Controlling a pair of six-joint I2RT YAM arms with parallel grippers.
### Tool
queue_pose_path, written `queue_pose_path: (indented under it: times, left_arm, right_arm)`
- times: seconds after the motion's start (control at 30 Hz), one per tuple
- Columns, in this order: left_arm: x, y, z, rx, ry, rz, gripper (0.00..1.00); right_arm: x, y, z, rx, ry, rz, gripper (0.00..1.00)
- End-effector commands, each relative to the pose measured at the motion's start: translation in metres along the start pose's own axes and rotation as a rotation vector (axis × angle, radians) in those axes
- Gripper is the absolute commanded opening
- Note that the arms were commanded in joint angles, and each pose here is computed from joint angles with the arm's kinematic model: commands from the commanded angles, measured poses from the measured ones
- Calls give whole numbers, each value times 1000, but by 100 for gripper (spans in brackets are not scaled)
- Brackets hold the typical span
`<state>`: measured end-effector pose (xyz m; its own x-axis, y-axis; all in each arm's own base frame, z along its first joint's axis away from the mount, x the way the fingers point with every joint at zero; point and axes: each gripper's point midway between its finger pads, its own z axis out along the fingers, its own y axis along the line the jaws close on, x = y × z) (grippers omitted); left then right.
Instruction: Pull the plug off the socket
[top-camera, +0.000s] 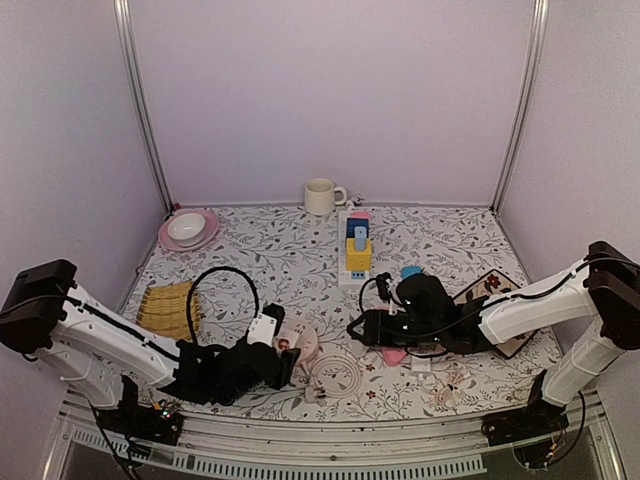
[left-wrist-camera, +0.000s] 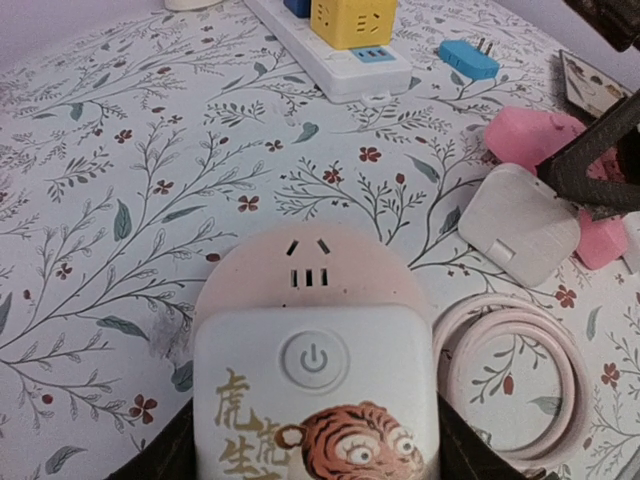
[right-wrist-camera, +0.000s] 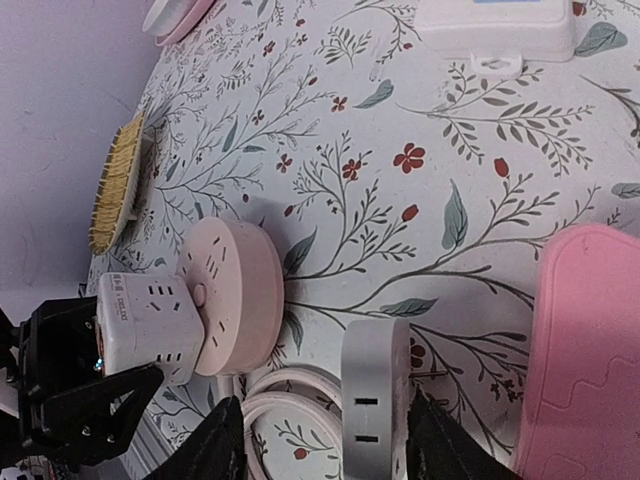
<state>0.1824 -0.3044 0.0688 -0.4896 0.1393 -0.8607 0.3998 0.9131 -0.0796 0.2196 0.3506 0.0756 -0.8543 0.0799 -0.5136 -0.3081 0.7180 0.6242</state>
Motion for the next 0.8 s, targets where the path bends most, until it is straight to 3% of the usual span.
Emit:
queue_pose_path:
  times: [0.0, 0.23, 0.37, 0.53, 0.77]
  left_arm:
    - [-17, 0, -8, 32, -59, -38, 41]
    - [-29, -9, -22, 121, -99, -27, 41]
    - [-43, -18, -35, 190, -143, -39, 41]
    - [-61, -26, -51, 263, -197, -55, 41]
    - [-79, -29, -75, 374, -273, -99, 42]
  right_arm:
    - [-9, 18, -5, -41, -16, -13, 61]
    - [-19, 38, -15, -57, -54, -40, 86]
    - [-23, 55, -19, -88, -64, -58, 94]
    - [-22, 76, -17, -130, -50, -81, 99]
    - [-13, 92, -8, -194, -4, -73, 98]
